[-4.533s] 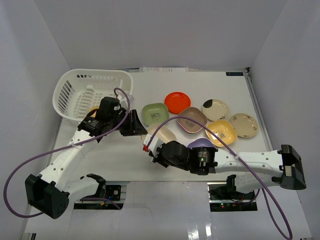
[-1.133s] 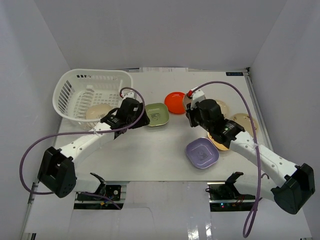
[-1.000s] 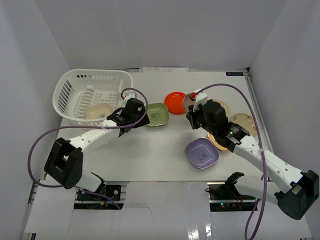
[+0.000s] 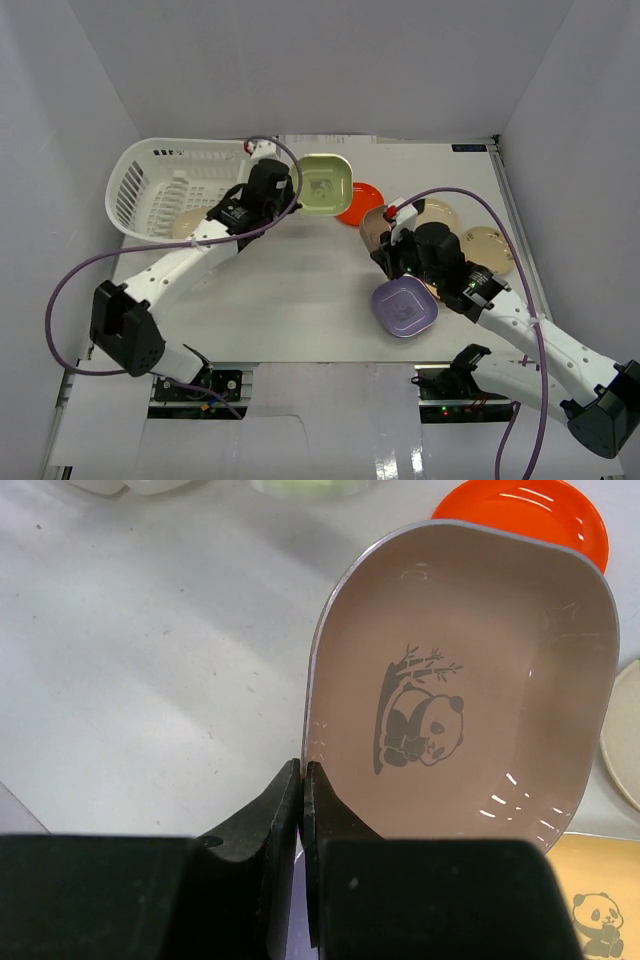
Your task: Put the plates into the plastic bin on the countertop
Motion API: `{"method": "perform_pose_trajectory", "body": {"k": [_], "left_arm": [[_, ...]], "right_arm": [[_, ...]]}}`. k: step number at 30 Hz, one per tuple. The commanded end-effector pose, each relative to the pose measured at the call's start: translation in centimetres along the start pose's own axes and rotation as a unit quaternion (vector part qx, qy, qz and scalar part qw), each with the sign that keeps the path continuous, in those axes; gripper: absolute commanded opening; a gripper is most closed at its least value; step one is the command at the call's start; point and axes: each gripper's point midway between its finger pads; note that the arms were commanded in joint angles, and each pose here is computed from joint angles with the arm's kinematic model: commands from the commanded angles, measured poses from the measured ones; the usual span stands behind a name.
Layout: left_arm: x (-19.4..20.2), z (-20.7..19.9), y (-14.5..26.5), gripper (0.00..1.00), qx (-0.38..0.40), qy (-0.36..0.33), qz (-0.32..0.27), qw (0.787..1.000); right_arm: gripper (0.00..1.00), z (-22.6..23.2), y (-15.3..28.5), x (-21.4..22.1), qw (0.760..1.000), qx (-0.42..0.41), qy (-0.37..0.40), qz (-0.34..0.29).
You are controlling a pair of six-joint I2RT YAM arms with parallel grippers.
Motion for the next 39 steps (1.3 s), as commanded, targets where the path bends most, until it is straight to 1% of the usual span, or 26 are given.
{"method": "perform_pose_trajectory", "body": {"k": [1,2,4,5,6,7,8,10,11,14,19,22,23,26,29,30,31,33,34,35,36,37,38,39], "left_arm": [[-10.4,0.9,6.6,0.00,-0.027,-0.014,-0.128,0.991],[-11.5,3.5,7.1,0.00,-0.061,-0.013,-0.128,0.990],[-13.0,6.5,7.8,0.00,-0.077,-0.004,-0.125,0.989],[-14.1,11.5,8.0,0.00,-0.122,0.027,-0.121,0.985],[-14.3,13.5,8.3,0.00,-0.131,0.044,-0.117,0.983],[-14.1,15.2,8.4,0.00,-0.135,0.057,-0.108,0.983],[-13.6,18.9,8.7,0.00,-0.172,0.079,-0.098,0.977],[-12.9,20.6,9.0,0.00,-0.170,0.094,-0.087,0.977],[-12.2,23.2,9.2,0.00,-0.196,0.111,-0.082,0.971],[-10.2,25.9,8.6,0.00,-0.232,0.104,-0.051,0.966],[-5.6,28.3,5.6,0.00,-0.254,0.075,0.031,0.964],[-4.6,29.2,4.4,0.00,-0.258,0.054,0.056,0.963],[-4.4,29.8,4.2,0.00,-0.270,0.048,0.065,0.960],[-4.0,30.6,3.5,0.00,-0.285,0.048,0.092,0.953],[-3.2,30.9,2.8,0.00,-0.285,0.045,0.108,0.952],[-2.8,31.1,2.8,0.03,-0.287,0.045,0.112,0.950],[-2.3,31.2,2.7,0.10,-0.290,0.046,0.117,0.949],[-2.2,31.3,2.9,0.29,-0.295,0.048,0.113,0.948],[-2.2,31.3,2.9,0.52,-0.297,0.054,0.109,0.947],[-2.4,31.2,3.0,0.63,-0.295,0.058,0.105,0.948],[-3.0,30.8,3.3,0.78,-0.291,0.066,0.093,0.950],[-3.4,30.4,3.5,0.84,-0.286,0.071,0.084,0.952],[-3.9,29.9,3.7,0.87,-0.275,0.077,0.074,0.956],[-5.1,29.1,4.5,0.90,-0.260,0.080,0.050,0.961]], "right_arm": [[0.08,1.2,0.1,-1.7,0.999,-0.025,-0.001,-0.039],[0.08,1.3,0.0,-1.6,0.999,-0.025,-0.001,-0.038],[0.08,1.8,-0.4,-0.9,0.999,-0.026,0.004,-0.026],[0.08,2.0,-0.5,-0.7,0.999,-0.026,0.005,-0.023],[0.08,2.2,-0.6,-0.8,0.999,-0.023,0.007,-0.025],[0.08,3.1,-0.8,-0.5,0.999,-0.034,0.011,-0.022],[0.08,3.6,-0.9,-0.7,0.999,-0.040,0.013,-0.025],[0.08,4.9,-1.2,-0.3,0.998,-0.054,0.018,-0.019],[0.08,5.4,-1.3,-0.2,0.998,-0.058,0.021,-0.018],[0.08,7.0,-1.8,0.2,0.997,-0.069,0.034,-0.009],[0.08,9.1,-2.9,1.0,0.995,-0.090,0.044,0.003],[0.08,10.1,-3.4,0.9,0.994,-0.102,0.049,0.005],[0.08,10.4,-3.4,0.8,0.993,-0.105,0.051,0.005],[0.08,11.2,-3.9,0.5,0.992,-0.111,0.059,0.011],[0.08,12.1,-4.0,-0.6,0.991,-0.117,0.068,0.004],[0.08,12.2,-4.2,-0.8,0.991,-0.116,0.068,0.004],[0.08,12.5,-4.1,-1.6,0.991,-0.118,0.067,-0.005],[0.08,12.8,-4.2,-2.3,0.991,-0.119,0.068,-0.009],[0.08,12.9,-4.3,-2.6,0.991,-0.118,0.069,-0.011],[0.08,13.3,-4.2,-3.6,0.990,-0.120,0.069,-0.022],[0.08,13.4,-4.4,-4.0,0.990,-0.117,0.075,-0.024],[0.08,13.5,-4.6,-4.5,0.990,-0.116,0.078,-0.028],[0.08,13.9,-4.5,-6.0,0.989,-0.116,0.079,-0.044],[0.08,14.0,-5.1,-6.3,0.988,-0.114,0.091,-0.043]]}}
Point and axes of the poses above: each gripper's point midway between its finger pads, its own y axis back along the fingers, its own z axis along the line the jaws close on, x = y × z, and after that the axes turned 6 degrees about -y, right-handed
